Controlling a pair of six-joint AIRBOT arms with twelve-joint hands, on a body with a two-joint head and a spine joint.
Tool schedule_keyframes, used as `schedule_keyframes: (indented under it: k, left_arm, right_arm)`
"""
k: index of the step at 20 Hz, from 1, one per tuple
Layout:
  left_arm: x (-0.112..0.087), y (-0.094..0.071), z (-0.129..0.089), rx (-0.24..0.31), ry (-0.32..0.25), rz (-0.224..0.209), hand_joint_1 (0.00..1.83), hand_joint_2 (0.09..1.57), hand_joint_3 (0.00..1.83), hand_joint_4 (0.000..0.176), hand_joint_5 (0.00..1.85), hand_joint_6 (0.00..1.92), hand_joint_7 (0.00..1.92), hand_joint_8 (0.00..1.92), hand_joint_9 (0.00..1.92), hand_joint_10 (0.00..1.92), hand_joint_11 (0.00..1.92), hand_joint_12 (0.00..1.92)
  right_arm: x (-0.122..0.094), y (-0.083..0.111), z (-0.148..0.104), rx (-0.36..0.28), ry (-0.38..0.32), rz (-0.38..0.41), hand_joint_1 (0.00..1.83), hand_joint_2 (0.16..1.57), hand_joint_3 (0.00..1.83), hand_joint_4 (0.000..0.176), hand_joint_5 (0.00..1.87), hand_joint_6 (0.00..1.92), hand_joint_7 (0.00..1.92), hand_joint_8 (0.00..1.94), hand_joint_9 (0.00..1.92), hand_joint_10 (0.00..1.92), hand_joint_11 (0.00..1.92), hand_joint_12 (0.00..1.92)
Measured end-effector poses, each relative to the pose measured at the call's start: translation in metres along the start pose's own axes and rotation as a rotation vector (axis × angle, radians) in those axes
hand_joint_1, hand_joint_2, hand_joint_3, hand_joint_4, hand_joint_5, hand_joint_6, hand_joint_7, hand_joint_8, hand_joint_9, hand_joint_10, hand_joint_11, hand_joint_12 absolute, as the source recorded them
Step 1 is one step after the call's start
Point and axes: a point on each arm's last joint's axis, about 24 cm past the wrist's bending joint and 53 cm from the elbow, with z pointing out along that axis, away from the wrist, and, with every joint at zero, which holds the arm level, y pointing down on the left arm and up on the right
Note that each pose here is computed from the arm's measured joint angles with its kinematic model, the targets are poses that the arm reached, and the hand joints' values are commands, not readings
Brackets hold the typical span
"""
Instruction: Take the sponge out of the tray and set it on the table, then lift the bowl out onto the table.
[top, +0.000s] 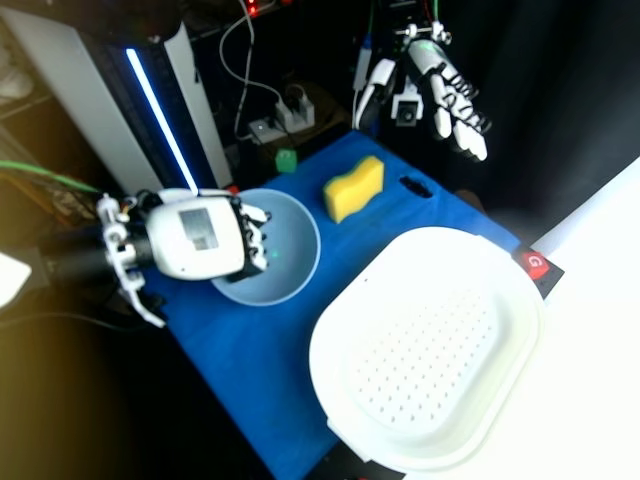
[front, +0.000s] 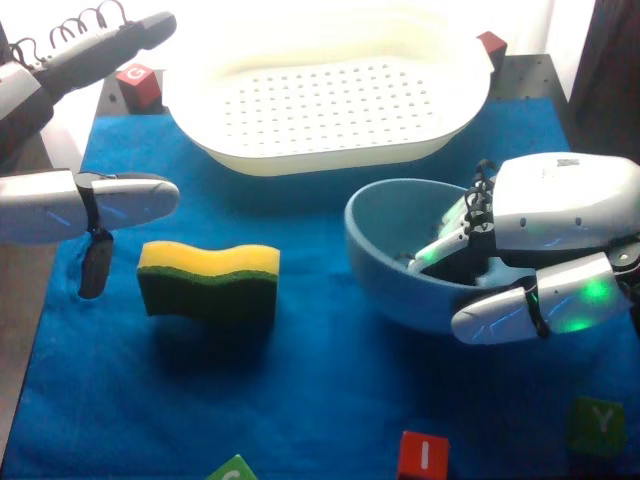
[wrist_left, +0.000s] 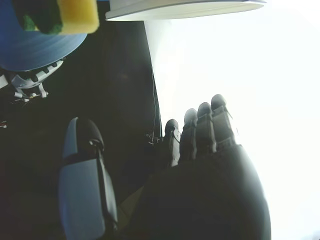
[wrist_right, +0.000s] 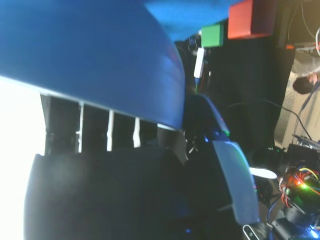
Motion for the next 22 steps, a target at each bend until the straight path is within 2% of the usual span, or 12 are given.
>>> schedule_keyframes:
  k: [2,4,5,6,9,11,14,16,18,20,21,22]
  left_arm:
    - [0.0,0.0,0.0,-0.001,0.0,-0.001,0.66,0.96,0.0,0.134,0.12,0.0,0.09,0.0,0.03,0.0,0.06,0.04]
    - [0.001,0.0,0.0,0.0,0.001,-0.001,0.66,0.97,0.0,0.131,0.12,0.0,0.09,0.0,0.03,0.0,0.06,0.04]
    - [0.0,0.0,0.0,-0.001,0.0,-0.001,0.67,0.98,0.0,0.13,0.12,0.0,0.08,0.0,0.02,0.0,0.06,0.04]
    - [0.0,0.0,0.0,-0.001,0.0,-0.001,0.67,0.98,0.0,0.132,0.12,0.0,0.08,0.0,0.02,0.0,0.05,0.04]
    - [0.0,0.0,0.0,-0.001,0.0,-0.001,0.65,0.98,0.0,0.126,0.11,0.0,0.08,0.0,0.02,0.0,0.05,0.04]
    - [0.0,0.0,0.0,0.001,-0.001,-0.001,0.64,0.97,0.0,0.127,0.11,0.0,0.08,0.0,0.03,0.0,0.06,0.04]
    - [0.002,0.001,-0.004,-0.004,-0.006,-0.012,0.62,0.97,0.0,0.13,0.1,0.0,0.08,0.0,0.03,0.0,0.07,0.04]
    - [0.005,0.0,-0.008,0.0,-0.004,-0.018,0.59,0.95,0.0,0.135,0.1,0.0,0.08,0.0,0.06,0.01,0.1,0.05]
    - [0.002,-0.001,-0.011,0.004,-0.011,-0.015,0.6,0.95,0.0,0.114,0.1,0.0,0.07,0.0,0.06,0.01,0.07,0.04]
    - [-0.004,-0.005,-0.014,0.018,-0.038,-0.021,0.49,0.94,0.0,0.127,0.13,0.01,0.1,0.01,0.08,0.01,0.11,0.06]
    - [-0.004,-0.006,-0.018,0.021,-0.043,-0.029,0.42,0.95,0.0,0.114,0.13,0.01,0.08,0.0,0.07,0.01,0.09,0.06]
    - [-0.003,-0.005,-0.022,0.016,-0.039,-0.028,0.35,0.96,0.0,0.127,0.09,0.0,0.05,0.0,0.04,0.0,0.07,0.05]
  right_arm:
    - [0.0,0.0,0.0,0.0,-0.001,0.0,0.0,1.26,0.0,0.0,0.4,0.02,0.41,0.0,0.5,0.05,0.02,0.95]
    - [-0.001,0.0,0.0,0.0,-0.003,0.002,0.02,1.17,0.0,0.07,0.19,0.0,0.13,0.0,0.16,0.01,0.0,0.42]
    - [-0.002,0.0,0.0,-0.001,-0.009,0.008,0.07,1.11,0.0,0.137,0.06,0.0,0.02,0.0,0.03,0.0,0.0,0.08]
    - [-0.003,0.0,0.0,-0.001,-0.012,0.009,0.09,1.08,0.0,0.168,0.01,0.0,0.0,0.0,0.01,0.0,0.0,0.02]
    - [-0.021,0.006,-0.009,-0.022,-0.072,0.046,0.01,1.0,0.0,0.167,0.0,0.0,0.0,0.0,0.0,0.0,0.0,0.0]
    - [-0.044,0.013,-0.028,-0.047,-0.142,0.068,0.18,0.96,0.0,0.138,0.0,0.0,0.0,0.0,0.0,0.0,0.0,0.0]
    - [-0.083,0.025,-0.064,-0.057,-0.297,0.034,0.07,1.07,0.0,0.051,0.0,0.0,0.0,0.0,0.0,0.0,0.0,0.0]
    - [-0.097,0.032,-0.088,-0.069,-0.385,0.014,0.13,1.08,0.0,0.059,0.0,0.0,0.0,0.0,0.0,0.0,0.0,0.0]
    - [-0.101,0.03,-0.1,-0.089,-0.438,0.061,0.07,1.11,0.01,0.075,0.0,0.0,0.0,0.0,0.0,0.0,0.0,0.0]
    - [-0.103,0.022,-0.114,-0.095,-0.499,0.121,0.08,1.05,0.0,0.105,0.01,0.0,0.0,0.0,0.0,0.0,0.0,0.0]
    - [-0.101,0.012,-0.126,-0.085,-0.544,0.169,0.02,1.07,0.0,0.123,0.0,0.0,0.0,0.0,0.0,0.0,0.0,0.0]
    - [-0.095,-0.004,-0.141,-0.05,-0.583,0.219,0.02,1.09,0.0,0.169,0.0,0.0,0.0,0.0,0.0,0.0,0.0,0.0]
